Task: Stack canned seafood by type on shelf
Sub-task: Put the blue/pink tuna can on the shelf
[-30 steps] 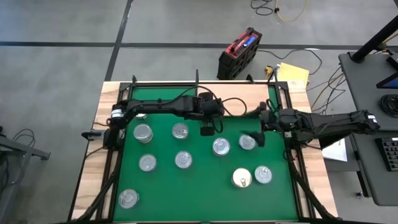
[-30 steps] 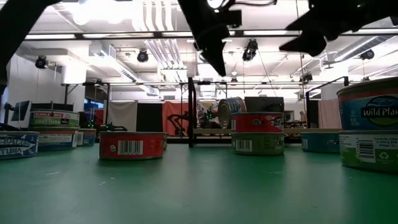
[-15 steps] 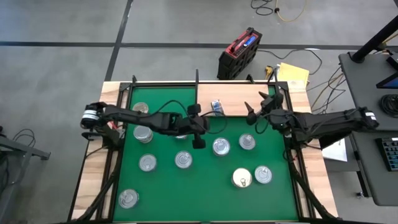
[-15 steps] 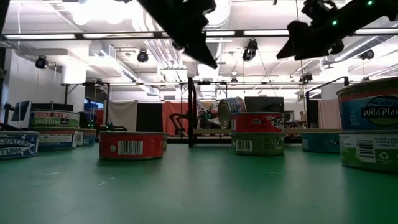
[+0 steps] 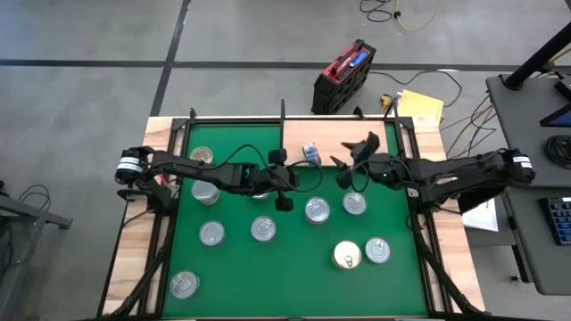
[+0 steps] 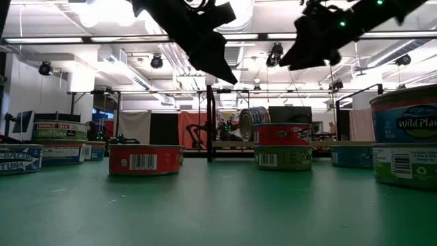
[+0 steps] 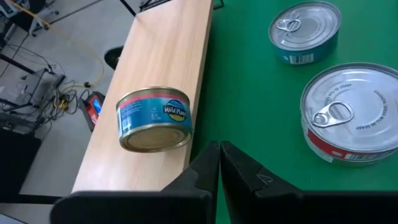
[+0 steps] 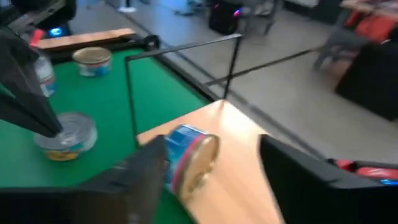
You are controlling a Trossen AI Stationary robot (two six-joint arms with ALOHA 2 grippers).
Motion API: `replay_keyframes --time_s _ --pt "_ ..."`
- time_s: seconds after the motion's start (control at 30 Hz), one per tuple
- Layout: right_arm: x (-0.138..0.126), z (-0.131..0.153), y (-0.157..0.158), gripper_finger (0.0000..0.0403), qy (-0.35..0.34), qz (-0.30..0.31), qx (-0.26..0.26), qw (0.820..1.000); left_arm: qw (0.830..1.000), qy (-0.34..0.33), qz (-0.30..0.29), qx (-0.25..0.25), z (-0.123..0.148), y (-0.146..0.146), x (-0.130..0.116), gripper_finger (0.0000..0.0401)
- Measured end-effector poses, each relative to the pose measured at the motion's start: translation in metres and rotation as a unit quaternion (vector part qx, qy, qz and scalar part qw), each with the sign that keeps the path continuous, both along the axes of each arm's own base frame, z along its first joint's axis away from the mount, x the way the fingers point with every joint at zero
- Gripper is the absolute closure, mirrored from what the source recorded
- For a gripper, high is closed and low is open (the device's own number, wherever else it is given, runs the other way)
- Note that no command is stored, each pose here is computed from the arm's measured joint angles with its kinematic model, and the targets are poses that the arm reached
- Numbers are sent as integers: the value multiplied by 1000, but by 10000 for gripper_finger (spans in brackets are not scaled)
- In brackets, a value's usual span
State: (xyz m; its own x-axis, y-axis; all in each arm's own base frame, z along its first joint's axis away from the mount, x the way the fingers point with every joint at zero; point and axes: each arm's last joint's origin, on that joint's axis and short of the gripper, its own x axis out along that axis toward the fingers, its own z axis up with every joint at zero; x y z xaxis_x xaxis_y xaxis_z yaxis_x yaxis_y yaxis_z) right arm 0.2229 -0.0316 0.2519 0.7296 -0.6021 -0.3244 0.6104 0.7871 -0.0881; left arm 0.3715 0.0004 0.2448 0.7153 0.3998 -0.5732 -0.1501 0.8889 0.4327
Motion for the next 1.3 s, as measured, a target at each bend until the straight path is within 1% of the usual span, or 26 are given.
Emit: replay_keyframes --time_s 0.13,0.17,0.2,0.3,0.37,0.43,0.5,0.57,0.63,0.7,0.77,0.87,0.97,1.13,1.3 --pt "12 -1 -14 332 40 24 38 998 1000 0 3 -2 -9 2 0 401" --pt "15 -5 -18 363 52 24 40 998 1000 -3 3 -4 -12 3 0 401" --pt "18 -10 -23 374 63 16 43 997 1000 -14 4 -6 -16 6 1 401" --pt "21 -23 -42 389 91 -16 56 994 998 -47 3 -28 -27 12 4 401" --pt "22 -29 -53 393 96 -26 68 993 997 -64 9 -34 -34 15 10 401" --pt "24 -34 -63 394 90 -11 89 992 998 -59 12 -34 -42 16 13 401" --pt "25 -37 -71 394 77 15 112 991 998 -52 23 -27 -50 17 20 401" --pt "27 -39 -78 394 61 33 125 990 998 -41 50 -9 -58 20 23 401" --pt "27 -43 -83 394 61 37 139 988 996 -38 80 9 -63 25 25 401" --pt "29 -48 -86 394 62 43 148 986 994 -38 102 15 -66 30 25 401" --pt "31 -52 -88 394 64 50 159 984 993 -38 110 11 -68 35 26 401" --pt "34 -58 -89 394 65 56 166 982 994 -47 103 -7 -71 41 28 401" --pt "37 -61 -89 394 60 69 171 981 994 -50 99 -10 -76 42 31 401" --pt "37 -58 -89 394 54 70 168 982 994 -44 96 -18 -84 42 32 401" --pt "36 -53 -88 394 44 72 162 983 993 -58 99 -21 -82 43 34 401"
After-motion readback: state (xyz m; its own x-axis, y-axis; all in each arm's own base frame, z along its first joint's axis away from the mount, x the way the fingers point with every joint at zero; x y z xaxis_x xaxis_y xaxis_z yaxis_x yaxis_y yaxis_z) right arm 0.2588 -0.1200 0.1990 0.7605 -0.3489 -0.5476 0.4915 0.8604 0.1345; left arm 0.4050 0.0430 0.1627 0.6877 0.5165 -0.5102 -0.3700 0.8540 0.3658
